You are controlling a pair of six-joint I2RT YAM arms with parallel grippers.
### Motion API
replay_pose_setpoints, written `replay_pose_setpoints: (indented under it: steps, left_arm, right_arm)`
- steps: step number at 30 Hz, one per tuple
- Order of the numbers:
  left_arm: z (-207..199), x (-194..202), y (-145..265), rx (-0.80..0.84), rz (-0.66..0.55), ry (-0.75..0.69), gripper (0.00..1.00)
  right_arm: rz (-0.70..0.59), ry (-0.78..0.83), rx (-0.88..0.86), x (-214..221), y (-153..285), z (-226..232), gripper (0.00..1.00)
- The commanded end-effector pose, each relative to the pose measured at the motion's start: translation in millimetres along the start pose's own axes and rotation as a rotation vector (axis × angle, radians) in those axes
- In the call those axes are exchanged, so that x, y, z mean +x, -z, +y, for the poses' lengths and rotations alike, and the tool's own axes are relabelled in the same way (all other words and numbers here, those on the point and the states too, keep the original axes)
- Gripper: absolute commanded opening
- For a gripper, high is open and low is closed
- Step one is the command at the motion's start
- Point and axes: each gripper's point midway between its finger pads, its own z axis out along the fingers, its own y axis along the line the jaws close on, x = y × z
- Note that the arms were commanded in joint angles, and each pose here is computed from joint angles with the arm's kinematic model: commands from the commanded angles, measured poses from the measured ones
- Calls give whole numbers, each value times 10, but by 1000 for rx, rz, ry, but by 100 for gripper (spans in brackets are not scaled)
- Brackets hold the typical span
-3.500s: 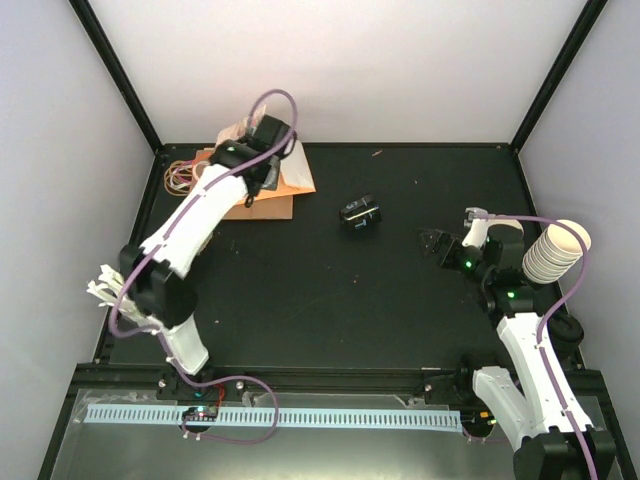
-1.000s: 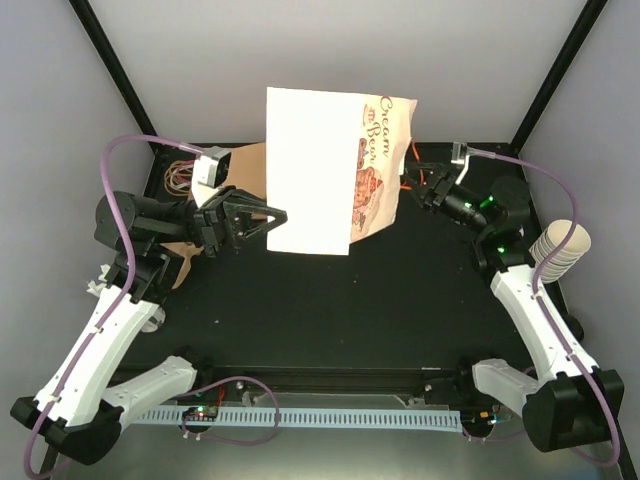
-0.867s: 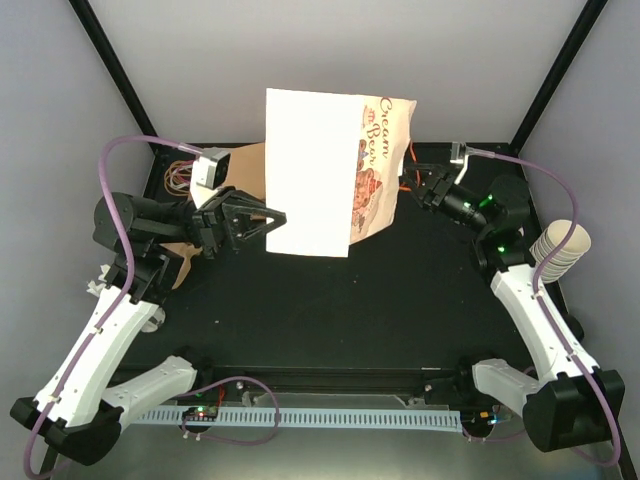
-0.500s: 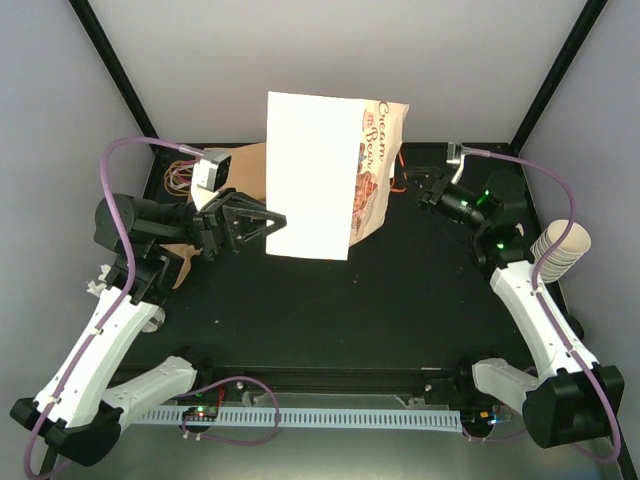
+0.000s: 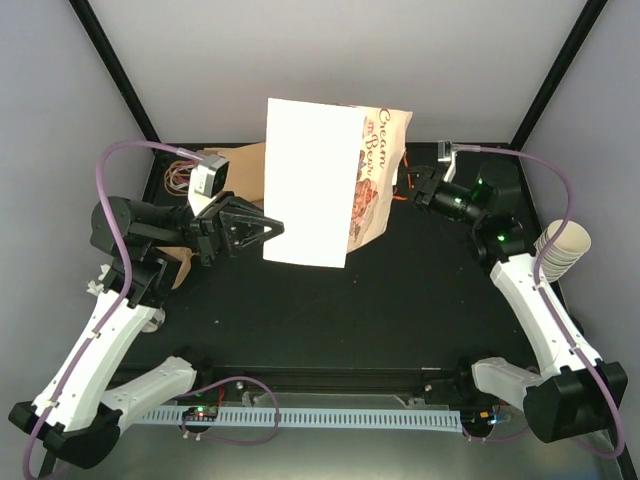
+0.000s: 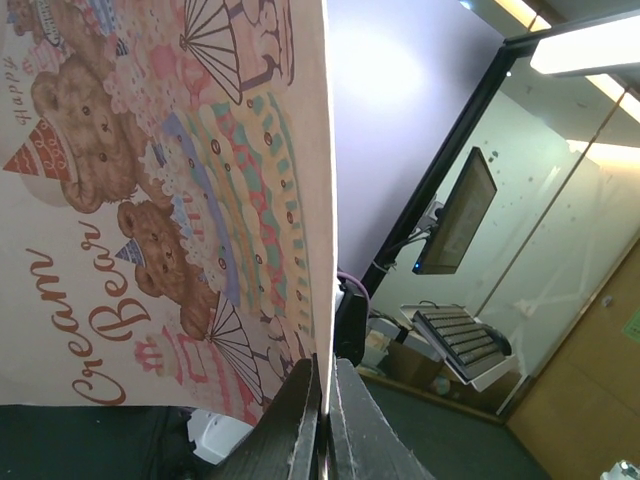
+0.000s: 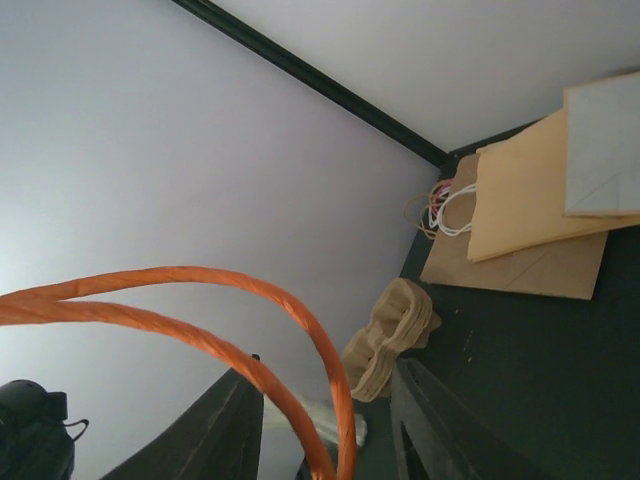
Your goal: Pack the takeout coffee
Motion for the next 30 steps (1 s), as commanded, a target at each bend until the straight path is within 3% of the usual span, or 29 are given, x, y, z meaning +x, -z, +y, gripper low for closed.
replay_pose_setpoints:
  steps: [1, 5, 9, 10, 13, 15, 18, 20, 22, 24, 30]
  left_arm:
    - [-95, 8, 22, 13, 8, -50, 4]
    - [-99, 17, 26, 10, 10, -54, 6]
    - [-36, 87, 40, -17, 25, -49, 22]
    - [-14, 121, 50, -29, 29, -46, 31]
    - [120, 248, 88, -88, 43, -29, 80]
    - [240, 325, 129, -155, 51, -17, 97]
    - [589, 369, 321, -435, 53, -51, 99]
    - [996, 323, 731, -806, 7, -67, 99]
    - [1131, 359, 980, -972, 21, -108, 99]
    - [1175, 396, 1068, -1024, 44, -132, 99]
    - [1191, 430, 955, -955, 78, -159, 99]
  right_arm:
    - [41, 23, 12, 65, -16, 1, 31]
    - [40, 32, 11, 68, 5, 32, 10]
    - [14, 80, 62, 17, 59, 41, 1]
    - [8, 99, 85, 0, 77, 33, 1]
    - [-7, 172, 165, -48, 145, -1, 1]
    - [-28, 223, 212, -93, 205, -7, 1]
    - [-53, 293, 278, -147, 295, -23, 1]
    - [-64, 335, 307, -174, 344, -15, 1]
    - [-64, 374, 304, -182, 367, 37, 1]
    - [-58, 412, 278, -178, 375, 126, 1]
    - [-59, 547, 233, -166, 412, 404, 2]
